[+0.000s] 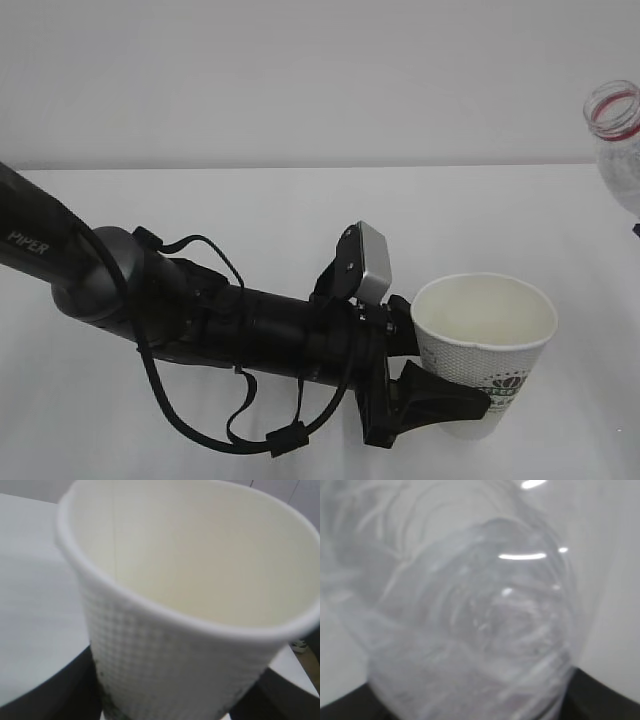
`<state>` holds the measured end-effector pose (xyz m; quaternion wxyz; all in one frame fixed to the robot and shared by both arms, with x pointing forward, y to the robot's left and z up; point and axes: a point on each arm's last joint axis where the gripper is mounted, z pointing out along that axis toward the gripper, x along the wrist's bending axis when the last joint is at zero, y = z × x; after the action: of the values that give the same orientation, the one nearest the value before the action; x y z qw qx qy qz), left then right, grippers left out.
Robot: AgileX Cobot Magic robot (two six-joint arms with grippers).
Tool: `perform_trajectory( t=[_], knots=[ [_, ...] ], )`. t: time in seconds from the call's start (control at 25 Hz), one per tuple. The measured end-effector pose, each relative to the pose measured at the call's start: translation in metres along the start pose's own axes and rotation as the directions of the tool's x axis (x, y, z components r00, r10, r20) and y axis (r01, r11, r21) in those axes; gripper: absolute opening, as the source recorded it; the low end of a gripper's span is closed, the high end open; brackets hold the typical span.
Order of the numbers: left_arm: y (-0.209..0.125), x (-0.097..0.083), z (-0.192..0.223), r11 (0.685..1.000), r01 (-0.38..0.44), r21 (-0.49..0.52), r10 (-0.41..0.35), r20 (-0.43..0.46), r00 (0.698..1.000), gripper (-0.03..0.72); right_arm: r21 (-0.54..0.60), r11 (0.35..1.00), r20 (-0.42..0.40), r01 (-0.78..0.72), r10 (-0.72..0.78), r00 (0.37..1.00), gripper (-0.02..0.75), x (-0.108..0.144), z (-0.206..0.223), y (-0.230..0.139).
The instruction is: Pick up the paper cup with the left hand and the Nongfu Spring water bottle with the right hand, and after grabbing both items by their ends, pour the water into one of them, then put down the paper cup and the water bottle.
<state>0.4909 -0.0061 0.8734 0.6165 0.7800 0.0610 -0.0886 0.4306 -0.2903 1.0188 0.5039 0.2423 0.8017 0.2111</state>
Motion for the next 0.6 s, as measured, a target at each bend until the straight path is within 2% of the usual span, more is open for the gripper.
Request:
perform_trajectory(
  t=[0.6],
  knots=[
    [0.0, 0.0, 0.0, 1.0, 0.0, 0.0, 0.0, 0.0, 1.0, 0.489, -0.004, 0.988, -0.018, 0.154, -0.154, 0.988, 0.422, 0.0016, 0.0, -0.0001]
  ],
)
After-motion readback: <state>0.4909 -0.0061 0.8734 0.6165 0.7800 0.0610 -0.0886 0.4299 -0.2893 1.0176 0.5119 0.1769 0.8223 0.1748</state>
